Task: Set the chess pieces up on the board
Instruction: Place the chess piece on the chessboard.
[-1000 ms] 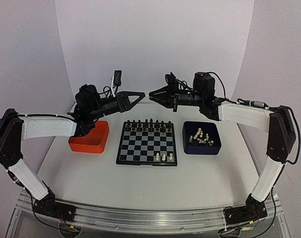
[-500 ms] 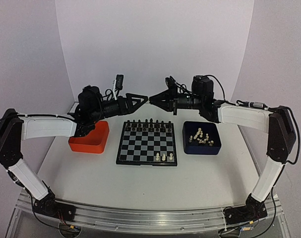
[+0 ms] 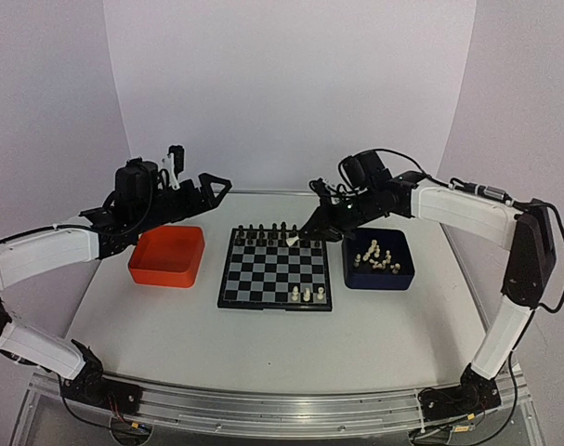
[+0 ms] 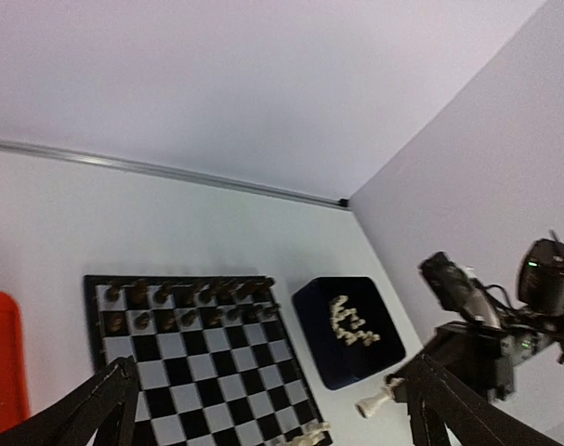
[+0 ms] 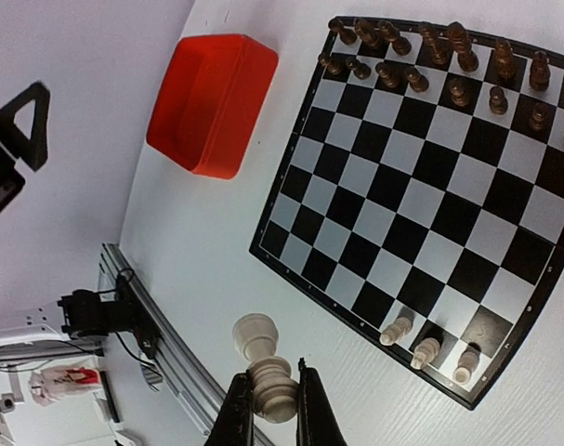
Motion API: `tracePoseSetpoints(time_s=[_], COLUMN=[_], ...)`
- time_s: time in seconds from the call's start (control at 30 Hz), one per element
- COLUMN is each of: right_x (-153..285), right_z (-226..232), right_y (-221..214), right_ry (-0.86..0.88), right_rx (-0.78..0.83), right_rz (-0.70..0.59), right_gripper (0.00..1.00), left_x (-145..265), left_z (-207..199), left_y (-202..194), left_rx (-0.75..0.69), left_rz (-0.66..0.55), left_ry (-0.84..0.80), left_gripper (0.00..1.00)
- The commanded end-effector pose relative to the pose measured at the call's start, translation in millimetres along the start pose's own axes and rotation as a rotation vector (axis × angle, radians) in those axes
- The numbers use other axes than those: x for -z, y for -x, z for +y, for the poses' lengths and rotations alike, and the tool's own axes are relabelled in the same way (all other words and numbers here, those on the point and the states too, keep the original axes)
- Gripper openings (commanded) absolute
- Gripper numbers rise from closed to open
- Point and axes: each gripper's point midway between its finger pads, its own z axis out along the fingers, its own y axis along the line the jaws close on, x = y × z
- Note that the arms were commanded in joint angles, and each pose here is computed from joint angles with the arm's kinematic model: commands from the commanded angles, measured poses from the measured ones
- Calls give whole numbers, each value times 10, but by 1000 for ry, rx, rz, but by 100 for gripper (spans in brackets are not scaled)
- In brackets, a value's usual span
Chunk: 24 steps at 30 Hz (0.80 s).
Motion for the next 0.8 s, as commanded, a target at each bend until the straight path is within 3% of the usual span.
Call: tracePoseSetpoints(time_s=[0.0, 0.23, 0.77], right_x=[-88, -495, -958], right_z=[-23, -68, -188], right_y=[-260, -441, -655], right_ry=[-233, -469, -561], right_rx=[283, 575, 748], right_rz=[114, 202, 290], right_gripper=[0, 0, 0], left_x=[107, 145, 201], left_z=[659, 881, 963], left_y=[-83, -118, -185], left_rx=[33, 47, 49], left_rz=[61, 89, 104], left_ry=[285, 391, 424], left_gripper=[100, 100, 100])
